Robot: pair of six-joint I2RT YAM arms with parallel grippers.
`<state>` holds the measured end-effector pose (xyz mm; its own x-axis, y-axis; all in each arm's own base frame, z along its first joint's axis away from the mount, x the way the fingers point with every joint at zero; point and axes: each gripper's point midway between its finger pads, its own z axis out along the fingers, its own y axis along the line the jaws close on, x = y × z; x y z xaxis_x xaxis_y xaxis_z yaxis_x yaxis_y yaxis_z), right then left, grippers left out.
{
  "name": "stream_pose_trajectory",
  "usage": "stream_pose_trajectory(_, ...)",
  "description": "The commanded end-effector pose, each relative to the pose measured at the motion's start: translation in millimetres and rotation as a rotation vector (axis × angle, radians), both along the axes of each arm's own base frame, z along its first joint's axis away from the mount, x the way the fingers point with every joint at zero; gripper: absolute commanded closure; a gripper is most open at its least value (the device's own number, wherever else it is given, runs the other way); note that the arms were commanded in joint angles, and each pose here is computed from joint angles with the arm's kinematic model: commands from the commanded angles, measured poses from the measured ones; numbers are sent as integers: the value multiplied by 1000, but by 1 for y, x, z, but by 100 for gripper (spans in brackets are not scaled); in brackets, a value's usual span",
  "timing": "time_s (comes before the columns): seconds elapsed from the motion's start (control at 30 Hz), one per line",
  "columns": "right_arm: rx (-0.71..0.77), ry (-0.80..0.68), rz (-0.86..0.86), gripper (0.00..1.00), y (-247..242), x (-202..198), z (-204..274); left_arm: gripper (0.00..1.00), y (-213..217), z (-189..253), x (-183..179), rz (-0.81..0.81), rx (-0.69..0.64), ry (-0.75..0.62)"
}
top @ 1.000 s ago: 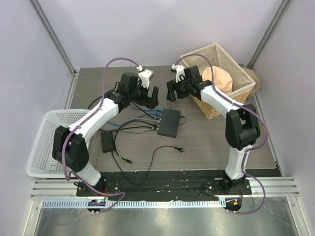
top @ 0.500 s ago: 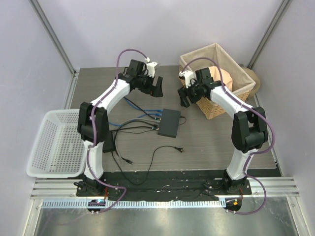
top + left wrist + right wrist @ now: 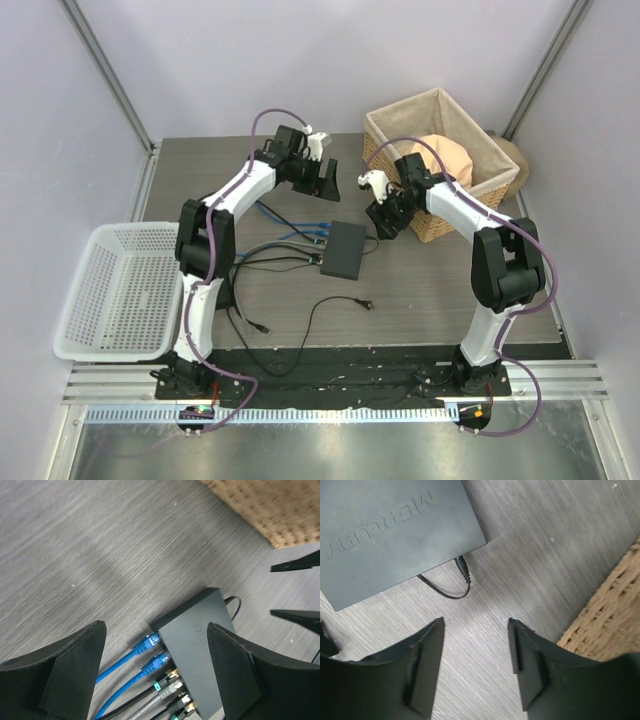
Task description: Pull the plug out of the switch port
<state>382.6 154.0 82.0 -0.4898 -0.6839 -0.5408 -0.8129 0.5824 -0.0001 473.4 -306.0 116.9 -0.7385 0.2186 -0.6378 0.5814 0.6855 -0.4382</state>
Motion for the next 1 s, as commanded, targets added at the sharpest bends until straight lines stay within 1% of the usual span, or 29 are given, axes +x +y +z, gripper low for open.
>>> stream_pose_trajectory(0.0, 27, -48, -8, 44, 8, 18, 12, 15, 1, -6, -4, -65, 17, -4)
stream_pose_trajectory(0.1, 56, -79, 23, 46, 15, 23, 19, 18, -4, -15, -8, -68, -8, 37)
stream_pose_trajectory(0.17, 49, -86, 56, 46, 13, 16, 9, 20, -11, -21, -15, -106, -45, 65)
stream_pose_trajectory(0.2, 54, -117, 66, 47, 14, 18, 11, 21, -13, -23, -18, -117, -50, 74)
stream_pose_trajectory(0.23, 46, -108, 79, 47, 12, 12, 3, 21, -16, -27, -21, -123, -47, 83)
stream_pose_trajectory(0.3, 53, -124, 88, 48, 13, 12, 2, 23, -18, -30, -25, -132, -51, 99)
stream_pose_trajectory(0.5, 38, -124, 133, 48, 21, 15, -10, 21, -18, -52, -32, -136, -51, 154)
stream_pose_trajectory(0.63, 49, -119, 160, 48, 34, 23, -14, 21, -16, -60, -39, -144, -45, 186)
stream_pose_trajectory(0.8, -11, -97, 254, 50, 48, 15, -34, 17, -12, -70, -42, -132, -19, 211)
stream_pose_trajectory(0.97, -37, -94, 253, 51, 50, 14, -40, 17, -11, -74, -44, -133, -15, 223)
